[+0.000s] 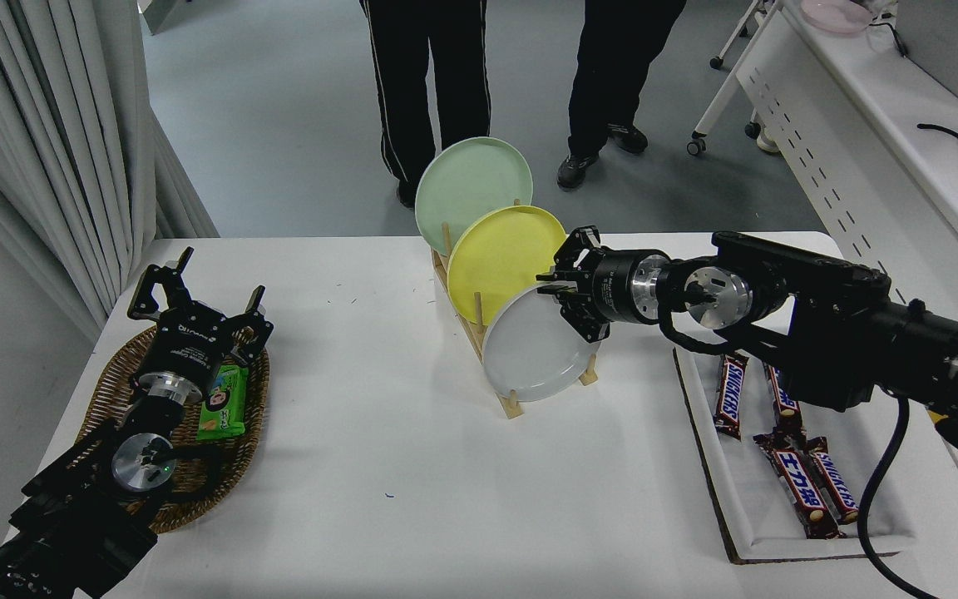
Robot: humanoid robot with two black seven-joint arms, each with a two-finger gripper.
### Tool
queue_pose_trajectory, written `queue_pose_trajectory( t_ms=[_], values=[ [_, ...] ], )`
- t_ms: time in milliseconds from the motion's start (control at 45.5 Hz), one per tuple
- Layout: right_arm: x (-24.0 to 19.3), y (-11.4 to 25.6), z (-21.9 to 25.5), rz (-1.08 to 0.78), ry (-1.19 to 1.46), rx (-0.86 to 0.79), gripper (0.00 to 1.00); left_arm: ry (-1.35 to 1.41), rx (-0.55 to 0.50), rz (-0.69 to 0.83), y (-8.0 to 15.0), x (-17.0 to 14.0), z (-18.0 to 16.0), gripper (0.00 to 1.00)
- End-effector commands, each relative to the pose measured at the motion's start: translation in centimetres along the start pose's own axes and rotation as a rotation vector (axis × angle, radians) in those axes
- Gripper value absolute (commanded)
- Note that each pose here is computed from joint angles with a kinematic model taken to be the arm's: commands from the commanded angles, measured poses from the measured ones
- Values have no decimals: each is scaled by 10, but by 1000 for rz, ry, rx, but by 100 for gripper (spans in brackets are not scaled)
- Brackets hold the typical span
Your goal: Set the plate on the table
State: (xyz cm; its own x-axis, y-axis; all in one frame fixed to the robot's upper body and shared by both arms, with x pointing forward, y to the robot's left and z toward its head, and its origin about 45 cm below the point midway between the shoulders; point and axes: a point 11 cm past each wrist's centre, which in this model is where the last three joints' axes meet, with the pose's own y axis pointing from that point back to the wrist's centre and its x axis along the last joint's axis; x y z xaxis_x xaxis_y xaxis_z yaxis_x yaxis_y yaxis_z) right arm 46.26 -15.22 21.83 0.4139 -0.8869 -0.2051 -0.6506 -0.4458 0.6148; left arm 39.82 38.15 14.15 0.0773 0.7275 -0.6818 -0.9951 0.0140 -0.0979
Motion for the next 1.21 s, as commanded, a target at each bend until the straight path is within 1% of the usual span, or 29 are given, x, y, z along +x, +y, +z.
queue_pose_trajectory(
  t_ms=[0, 286, 352, 527, 571, 659, 725, 901, 1011, 1187],
  values=[
    [1, 0, -1, 2, 3, 2, 13, 0, 0, -1, 0, 0, 0, 100],
    [1, 0, -1, 3, 3, 3, 12, 0, 0, -1, 0, 0, 0, 100],
    [1, 0, -1, 5, 4, 2, 10, 0, -1, 1, 0, 0, 0, 100],
    [1, 0, -1, 5, 4, 1, 8, 0, 0, 1, 0, 0, 0, 100],
    [1, 0, -2, 5, 5, 2, 5, 0, 0, 1, 0, 0, 0, 100],
    [1, 0, -2, 5, 3, 2, 4, 0, 0, -1, 0, 0, 0, 100],
    [1, 0, -2, 5, 5, 4, 1, 1, -1, 0, 0, 0, 0, 100],
    [3, 1, -2, 7, 1, 4, 0, 0, 0, 1, 0, 0, 0, 100],
    [10, 6, -7, 18, -2, 10, 0, 0, 0, 1, 0, 0, 0, 100],
    [24, 25, -30, 27, -30, 18, 0, 0, 0, -1, 0, 0, 0, 100]
  ],
)
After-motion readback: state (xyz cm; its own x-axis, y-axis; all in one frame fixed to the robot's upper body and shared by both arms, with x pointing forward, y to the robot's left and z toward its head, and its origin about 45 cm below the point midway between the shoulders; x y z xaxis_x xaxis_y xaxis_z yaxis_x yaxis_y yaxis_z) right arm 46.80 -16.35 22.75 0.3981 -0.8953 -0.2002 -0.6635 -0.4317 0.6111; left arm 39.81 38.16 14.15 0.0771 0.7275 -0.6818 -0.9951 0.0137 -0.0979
